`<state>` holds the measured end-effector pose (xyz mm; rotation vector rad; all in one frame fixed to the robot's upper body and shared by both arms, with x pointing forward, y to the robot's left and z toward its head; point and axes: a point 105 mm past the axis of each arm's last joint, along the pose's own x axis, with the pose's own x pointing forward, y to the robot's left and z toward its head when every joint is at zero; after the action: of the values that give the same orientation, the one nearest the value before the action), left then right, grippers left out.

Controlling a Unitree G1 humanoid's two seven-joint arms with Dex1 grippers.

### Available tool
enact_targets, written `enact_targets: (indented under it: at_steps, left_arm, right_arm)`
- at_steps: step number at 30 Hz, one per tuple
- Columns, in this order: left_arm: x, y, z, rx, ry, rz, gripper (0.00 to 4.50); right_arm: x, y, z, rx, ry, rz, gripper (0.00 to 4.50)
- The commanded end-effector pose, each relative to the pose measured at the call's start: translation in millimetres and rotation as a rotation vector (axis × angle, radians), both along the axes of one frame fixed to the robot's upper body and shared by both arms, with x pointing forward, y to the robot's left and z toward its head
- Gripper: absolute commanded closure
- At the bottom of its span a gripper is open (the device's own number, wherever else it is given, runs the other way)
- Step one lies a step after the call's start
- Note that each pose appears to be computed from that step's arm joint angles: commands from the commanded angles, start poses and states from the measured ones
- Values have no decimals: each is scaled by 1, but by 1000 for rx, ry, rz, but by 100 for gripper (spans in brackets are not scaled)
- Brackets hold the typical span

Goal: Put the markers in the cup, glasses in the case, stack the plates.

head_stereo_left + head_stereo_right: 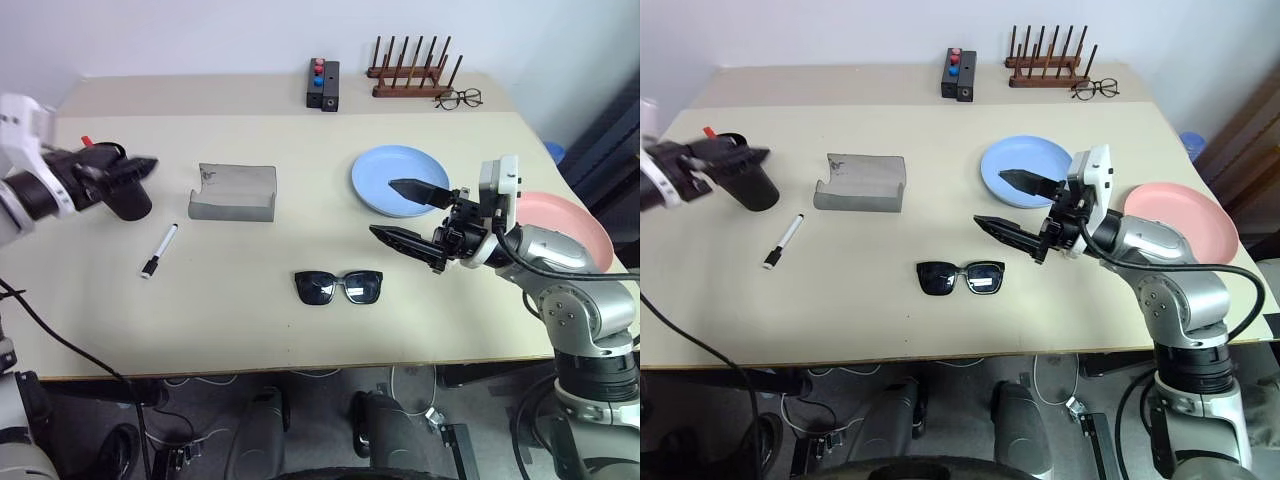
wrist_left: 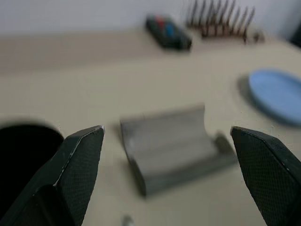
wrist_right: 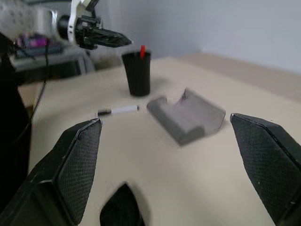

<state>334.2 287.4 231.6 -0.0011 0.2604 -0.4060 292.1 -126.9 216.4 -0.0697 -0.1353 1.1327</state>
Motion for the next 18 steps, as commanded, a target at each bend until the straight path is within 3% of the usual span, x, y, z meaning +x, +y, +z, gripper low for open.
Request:
enact_targets:
  at_steps: [1,8,18]
  left_arm:
    - [-5,3,-10,56,77,75,5]
    - [6,17,-38,36,213,214,5]
    - [37,12,-77,133,288,223,5]
  right_arm:
    - [1,-6,-4,-58,-18,-1,0]
    - [0,-11,-2,-60,0,4,0]
    - [-3,-9,-3,-46,-9,-6,0]
